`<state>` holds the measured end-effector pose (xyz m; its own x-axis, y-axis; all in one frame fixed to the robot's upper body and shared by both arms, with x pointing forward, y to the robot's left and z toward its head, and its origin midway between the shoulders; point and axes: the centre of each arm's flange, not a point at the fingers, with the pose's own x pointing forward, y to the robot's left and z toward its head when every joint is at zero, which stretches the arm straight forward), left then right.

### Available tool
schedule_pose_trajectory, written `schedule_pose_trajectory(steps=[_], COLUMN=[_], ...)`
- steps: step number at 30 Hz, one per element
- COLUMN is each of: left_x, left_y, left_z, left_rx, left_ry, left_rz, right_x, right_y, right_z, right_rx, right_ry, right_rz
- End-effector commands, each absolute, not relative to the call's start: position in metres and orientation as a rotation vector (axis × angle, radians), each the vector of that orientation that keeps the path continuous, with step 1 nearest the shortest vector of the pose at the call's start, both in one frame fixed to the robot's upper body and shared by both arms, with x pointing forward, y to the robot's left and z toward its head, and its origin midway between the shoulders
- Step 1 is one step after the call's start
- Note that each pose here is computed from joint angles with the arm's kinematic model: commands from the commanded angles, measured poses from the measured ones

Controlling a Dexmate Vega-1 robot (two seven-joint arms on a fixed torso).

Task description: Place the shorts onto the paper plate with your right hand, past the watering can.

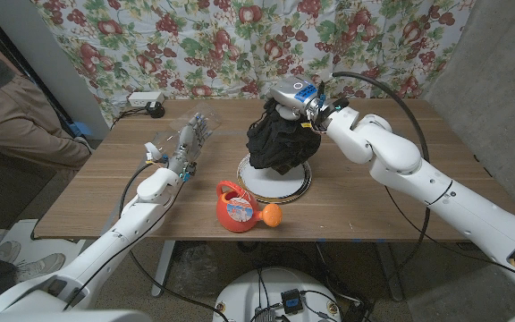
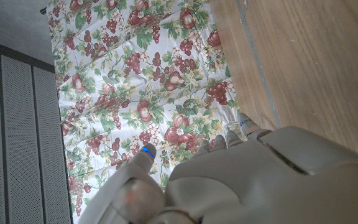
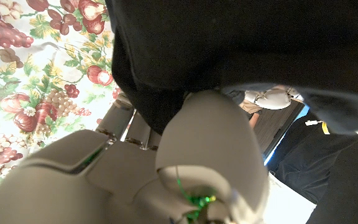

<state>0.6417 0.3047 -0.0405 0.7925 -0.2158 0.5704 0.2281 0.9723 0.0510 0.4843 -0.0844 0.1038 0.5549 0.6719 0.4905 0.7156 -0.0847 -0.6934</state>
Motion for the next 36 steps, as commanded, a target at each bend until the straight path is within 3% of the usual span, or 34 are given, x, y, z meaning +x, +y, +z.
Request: schedule_pose_trajectory(steps=[1,36], left_x=[0.637,0.639], left_y=[0.307,0.311], left_z=[-0.043,-0.044], left_rx=[-0.021,-0.02], left_ry=[-0.611,-0.601], left_rz=[-0.232,-0.229], right_x=[0.484,0.51], right_y=[-0.079,-0.073], right_z=[0.097,0.069], right_rx=[-1.793,-1.766], right_ry=[-1.145,-1.118], right_rz=[-0.023,0.041])
